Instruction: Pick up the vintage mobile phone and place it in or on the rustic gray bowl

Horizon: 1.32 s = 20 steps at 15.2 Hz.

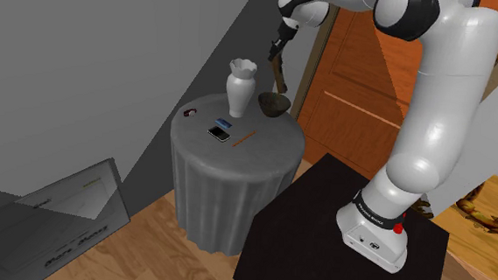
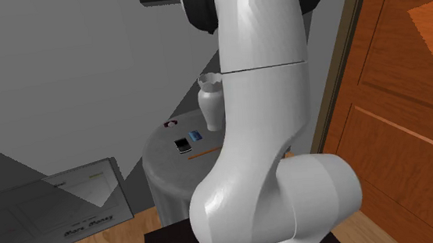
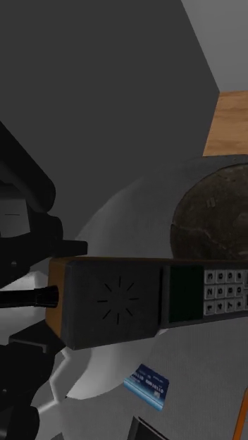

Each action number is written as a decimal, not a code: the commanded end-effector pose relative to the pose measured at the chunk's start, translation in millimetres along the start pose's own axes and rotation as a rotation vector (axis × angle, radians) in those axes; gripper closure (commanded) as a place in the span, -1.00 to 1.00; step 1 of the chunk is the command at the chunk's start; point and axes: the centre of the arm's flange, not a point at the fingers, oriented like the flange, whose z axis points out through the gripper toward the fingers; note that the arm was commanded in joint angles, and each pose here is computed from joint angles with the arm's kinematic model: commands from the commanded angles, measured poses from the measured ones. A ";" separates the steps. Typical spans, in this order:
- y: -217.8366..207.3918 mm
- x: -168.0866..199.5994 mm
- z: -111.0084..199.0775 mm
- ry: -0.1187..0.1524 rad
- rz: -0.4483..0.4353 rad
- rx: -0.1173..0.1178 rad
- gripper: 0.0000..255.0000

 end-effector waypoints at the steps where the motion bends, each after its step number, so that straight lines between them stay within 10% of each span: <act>1: 26.9 -0.7 -5.7 0.001 -0.002 0.001 1.00; 20: 60.9 -29.2 67.5 0.001 -0.002 0.001 1.00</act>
